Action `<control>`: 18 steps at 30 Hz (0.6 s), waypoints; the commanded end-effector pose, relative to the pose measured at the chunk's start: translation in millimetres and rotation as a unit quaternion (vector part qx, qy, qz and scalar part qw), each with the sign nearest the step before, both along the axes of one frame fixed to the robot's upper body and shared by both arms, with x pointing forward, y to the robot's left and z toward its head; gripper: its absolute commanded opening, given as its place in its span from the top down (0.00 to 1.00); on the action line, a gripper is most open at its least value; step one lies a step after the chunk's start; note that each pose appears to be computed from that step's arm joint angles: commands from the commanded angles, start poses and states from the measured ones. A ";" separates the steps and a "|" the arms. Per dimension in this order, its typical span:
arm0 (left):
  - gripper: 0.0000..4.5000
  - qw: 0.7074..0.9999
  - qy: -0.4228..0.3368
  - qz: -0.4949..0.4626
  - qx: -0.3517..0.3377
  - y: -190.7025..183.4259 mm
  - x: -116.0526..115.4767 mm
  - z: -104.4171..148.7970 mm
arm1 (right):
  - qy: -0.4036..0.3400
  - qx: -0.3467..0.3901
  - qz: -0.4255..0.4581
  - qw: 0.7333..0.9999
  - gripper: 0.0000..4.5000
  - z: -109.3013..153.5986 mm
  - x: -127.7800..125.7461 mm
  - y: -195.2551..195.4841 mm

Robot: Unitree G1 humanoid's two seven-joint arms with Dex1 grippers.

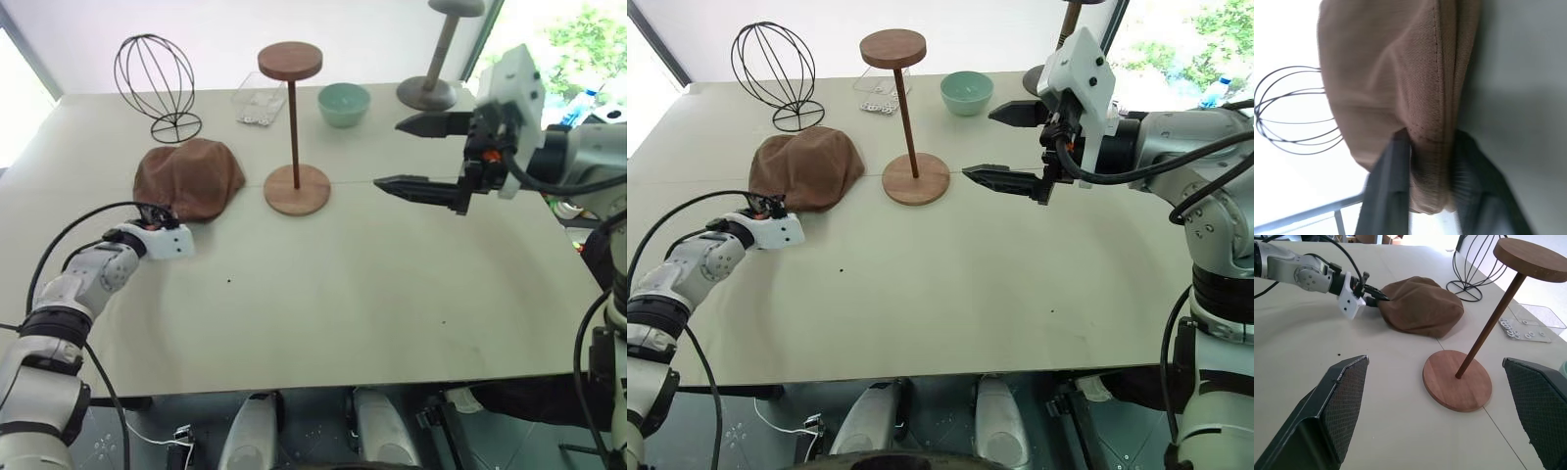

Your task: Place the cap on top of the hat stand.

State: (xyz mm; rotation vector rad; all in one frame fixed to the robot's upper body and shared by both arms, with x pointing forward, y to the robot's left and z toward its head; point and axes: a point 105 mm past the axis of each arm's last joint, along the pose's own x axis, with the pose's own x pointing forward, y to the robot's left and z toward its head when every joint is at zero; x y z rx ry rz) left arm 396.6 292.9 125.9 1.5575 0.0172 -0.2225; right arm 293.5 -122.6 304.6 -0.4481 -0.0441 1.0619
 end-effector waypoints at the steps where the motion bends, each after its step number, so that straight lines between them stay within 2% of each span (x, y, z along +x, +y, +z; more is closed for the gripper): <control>1: 0.99 1.000 0.003 0.011 0.001 7.7 -1.4 3.9 | -0.024 0.009 0.012 1.000 0.00 13.7 -5.2 2.0; 4: 0.99 0.999 -0.024 0.019 -0.014 9.2 0.9 18.2 | -0.013 0.018 0.012 1.000 0.00 15.4 -5.6 -0.4; 8: 0.99 0.994 -0.101 0.001 -0.047 2.5 2.4 71.1 | -0.040 0.021 -0.003 0.999 0.00 30.2 -5.8 -11.6; 12: 0.99 0.972 -0.216 -0.028 -0.088 -8.8 -4.1 165.1 | -0.056 0.028 -0.004 0.998 0.00 45.7 -11.4 -24.1; 18: 0.99 0.936 -0.307 -0.110 -0.134 -51.8 -20.4 262.5 | -0.082 0.045 -0.023 0.995 0.00 67.4 -9.5 -35.5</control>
